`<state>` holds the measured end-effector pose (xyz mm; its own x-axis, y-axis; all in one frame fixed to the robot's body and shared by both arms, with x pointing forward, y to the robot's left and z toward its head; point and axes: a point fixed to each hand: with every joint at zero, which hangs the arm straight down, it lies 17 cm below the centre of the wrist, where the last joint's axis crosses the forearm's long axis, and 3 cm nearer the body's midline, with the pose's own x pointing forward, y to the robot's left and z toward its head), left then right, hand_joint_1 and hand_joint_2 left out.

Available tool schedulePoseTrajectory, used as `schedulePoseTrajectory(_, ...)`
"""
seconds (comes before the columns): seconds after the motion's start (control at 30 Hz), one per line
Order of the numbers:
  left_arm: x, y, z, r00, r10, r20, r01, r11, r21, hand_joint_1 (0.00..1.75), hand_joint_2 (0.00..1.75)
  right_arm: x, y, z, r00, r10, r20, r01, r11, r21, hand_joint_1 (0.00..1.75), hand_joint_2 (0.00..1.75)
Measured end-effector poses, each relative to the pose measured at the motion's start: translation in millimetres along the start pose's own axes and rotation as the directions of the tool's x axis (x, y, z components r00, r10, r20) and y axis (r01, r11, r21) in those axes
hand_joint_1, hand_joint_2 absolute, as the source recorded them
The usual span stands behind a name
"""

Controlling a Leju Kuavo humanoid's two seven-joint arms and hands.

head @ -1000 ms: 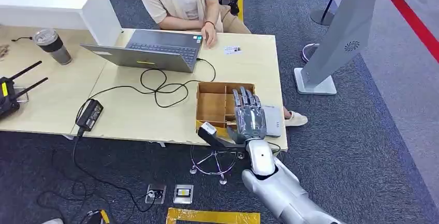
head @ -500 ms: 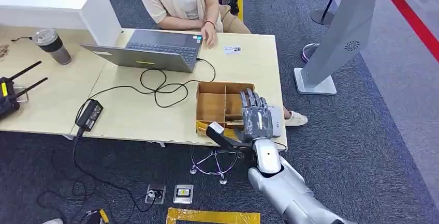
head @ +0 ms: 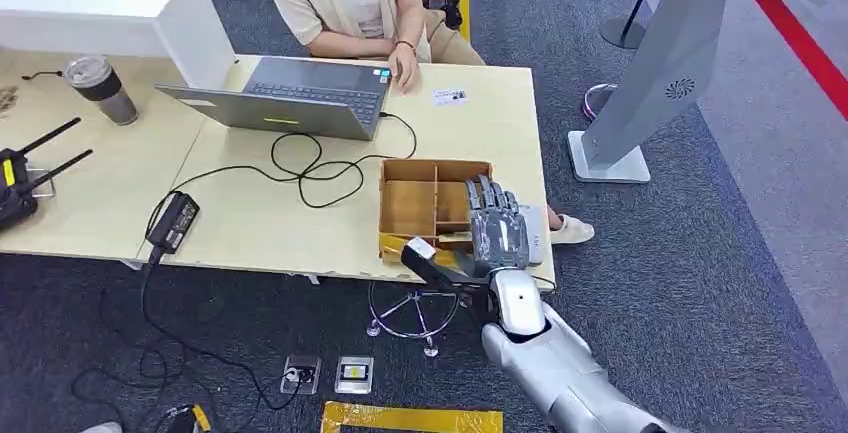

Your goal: Pass the card to the sensor for recognition and then transmit it.

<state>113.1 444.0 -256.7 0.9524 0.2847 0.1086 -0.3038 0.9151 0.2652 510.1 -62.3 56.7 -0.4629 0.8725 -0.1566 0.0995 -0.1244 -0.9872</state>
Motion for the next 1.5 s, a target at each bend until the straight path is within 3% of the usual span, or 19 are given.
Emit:
schedulePoseTrajectory(0.3, 0.1, -0.1, 0.0, 1.000, -0.001, 0.000, 0.001, 1.000, -0.002, 0.00, 0.00, -0.2, 0.3, 0.1, 1.000, -0.003, 0.000, 0.003, 1.000, 0.001, 0.00, 1.75)
schedulePoseTrajectory(0.33, 0.1, -0.1, 0.0, 1.000, -0.001, 0.000, 0.001, 1.000, -0.001, 0.00, 0.00, -0.4, 0.4, 0.1, 1.000, -0.003, 0.000, 0.003, 1.000, 0.002, 0.21, 1.75)
schedulePoseTrajectory(0.37, 0.1, 0.0, 0.0, 1.000, -0.001, 0.000, 0.001, 1.000, -0.001, 0.00, 0.00, -0.5, 0.4, 0.1, 1.000, -0.004, -0.001, 0.004, 1.000, 0.002, 1.75, 1.75)
schedulePoseTrajectory(1.37, 1.9, 0.1, 0.1, 1.000, 0.019, 0.003, -0.019, 1.000, -0.001, 0.00, 0.00, 0.5, 3.3, 0.0, 0.999, -0.039, -0.002, 0.039, 0.999, 0.021, 1.75, 1.75)
schedulePoseTrajectory(1.4, 2.0, 0.0, 0.2, 1.000, 0.018, 0.004, -0.018, 1.000, -0.002, 0.00, 0.00, 0.7, 3.3, 0.0, 0.999, -0.040, -0.002, 0.040, 0.999, 0.021, 0.26, 1.75)
schedulePoseTrajectory(1.43, 2.0, 0.0, 0.2, 1.000, 0.018, 0.004, -0.018, 1.000, -0.002, 0.00, 0.00, 0.9, 3.2, -0.1, 0.999, -0.040, -0.001, 0.040, 0.999, 0.021, 0.00, 1.75)
schedulePoseTrajectory(1.5, 2.2, 0.0, 0.1, 1.000, 0.018, 0.006, -0.018, 1.000, -0.002, 0.00, 0.00, 0.6, 3.3, -0.1, 0.999, -0.039, -0.003, 0.039, 0.999, 0.021, 0.00, 1.75)
